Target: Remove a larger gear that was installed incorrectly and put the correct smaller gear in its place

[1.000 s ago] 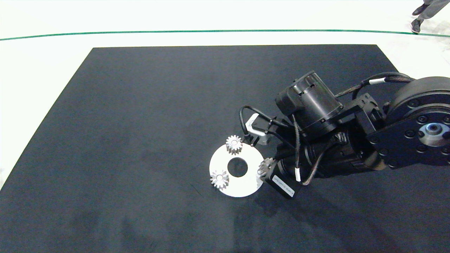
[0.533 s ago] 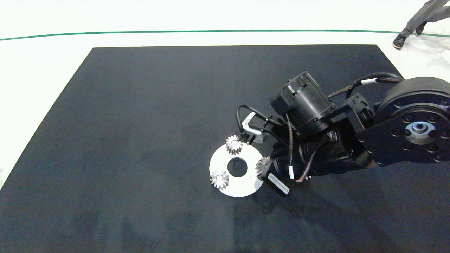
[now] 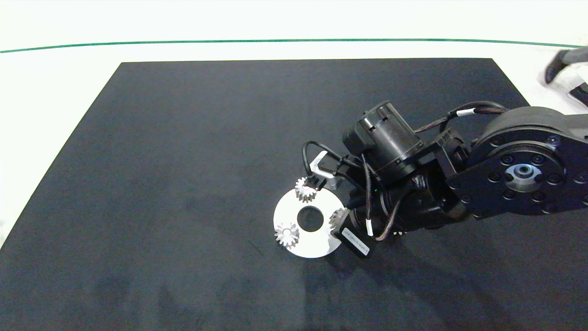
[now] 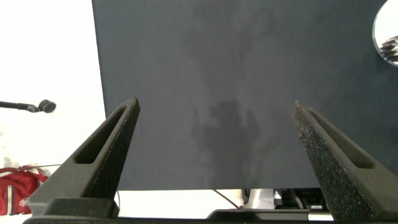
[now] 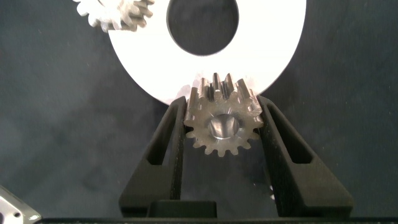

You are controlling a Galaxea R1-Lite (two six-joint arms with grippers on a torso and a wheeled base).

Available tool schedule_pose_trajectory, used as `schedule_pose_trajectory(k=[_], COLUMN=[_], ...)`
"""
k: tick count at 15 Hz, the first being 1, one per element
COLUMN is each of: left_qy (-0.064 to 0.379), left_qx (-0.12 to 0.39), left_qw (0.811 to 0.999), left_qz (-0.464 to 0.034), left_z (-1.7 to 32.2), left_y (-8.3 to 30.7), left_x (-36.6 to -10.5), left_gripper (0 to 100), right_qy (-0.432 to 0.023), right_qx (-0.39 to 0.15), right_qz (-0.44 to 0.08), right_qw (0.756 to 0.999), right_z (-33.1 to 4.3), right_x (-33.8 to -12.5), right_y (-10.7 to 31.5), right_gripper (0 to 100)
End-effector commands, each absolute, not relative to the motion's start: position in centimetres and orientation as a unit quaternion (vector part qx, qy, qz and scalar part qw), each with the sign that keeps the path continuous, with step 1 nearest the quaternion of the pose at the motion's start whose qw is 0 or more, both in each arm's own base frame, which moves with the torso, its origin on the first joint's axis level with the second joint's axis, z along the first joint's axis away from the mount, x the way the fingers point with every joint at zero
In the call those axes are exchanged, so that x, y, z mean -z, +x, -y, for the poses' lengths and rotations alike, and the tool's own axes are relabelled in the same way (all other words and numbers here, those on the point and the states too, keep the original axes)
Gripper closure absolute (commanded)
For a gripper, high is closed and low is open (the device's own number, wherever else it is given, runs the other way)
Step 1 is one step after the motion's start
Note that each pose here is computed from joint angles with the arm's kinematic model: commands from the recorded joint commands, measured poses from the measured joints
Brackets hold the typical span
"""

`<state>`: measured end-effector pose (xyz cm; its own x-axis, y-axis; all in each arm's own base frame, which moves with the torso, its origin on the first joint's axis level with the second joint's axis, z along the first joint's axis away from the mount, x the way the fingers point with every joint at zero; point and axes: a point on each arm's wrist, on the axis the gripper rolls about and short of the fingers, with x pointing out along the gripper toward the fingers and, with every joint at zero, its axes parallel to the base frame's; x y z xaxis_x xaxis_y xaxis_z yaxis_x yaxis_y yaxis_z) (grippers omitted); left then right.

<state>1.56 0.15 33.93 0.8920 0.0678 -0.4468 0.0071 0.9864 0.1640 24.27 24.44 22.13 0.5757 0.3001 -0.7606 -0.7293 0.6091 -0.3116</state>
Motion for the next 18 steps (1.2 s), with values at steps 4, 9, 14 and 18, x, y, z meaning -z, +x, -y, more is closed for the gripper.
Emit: schedule_pose_trajectory(k=[4, 9, 14, 18], left_qy=[0.081, 0.081, 0.081, 0.081], left_qx=[-0.016, -0.016, -0.016, -0.016], left_qw=[0.969, 0.969, 0.969, 0.969], left_qz=[-0.234, -0.234, -0.234, -0.234], left_z=[-0.15, -0.15, -0.15, -0.15], left_y=[1.54, 1.54, 1.54, 1.54], left_x=[-33.88, -33.88, -33.88, -33.88], left_gripper=[0, 0, 0, 0], right_qy=[-0.326, -0.325, -0.323, -0.324], right_qx=[-0.300, -0.300, -0.299, -0.299], right_qz=[-0.345, -0.347, -0.344, -0.346], right_qw=[0.827, 0.827, 0.829, 0.828], right_z=[-24.81, -24.86, -24.87, -24.84], right_x=[-21.59, -21.51, -21.56, -21.44], right_y=[24.28, 24.39, 24.47, 24.45], right_gripper=[72, 72, 72, 72])
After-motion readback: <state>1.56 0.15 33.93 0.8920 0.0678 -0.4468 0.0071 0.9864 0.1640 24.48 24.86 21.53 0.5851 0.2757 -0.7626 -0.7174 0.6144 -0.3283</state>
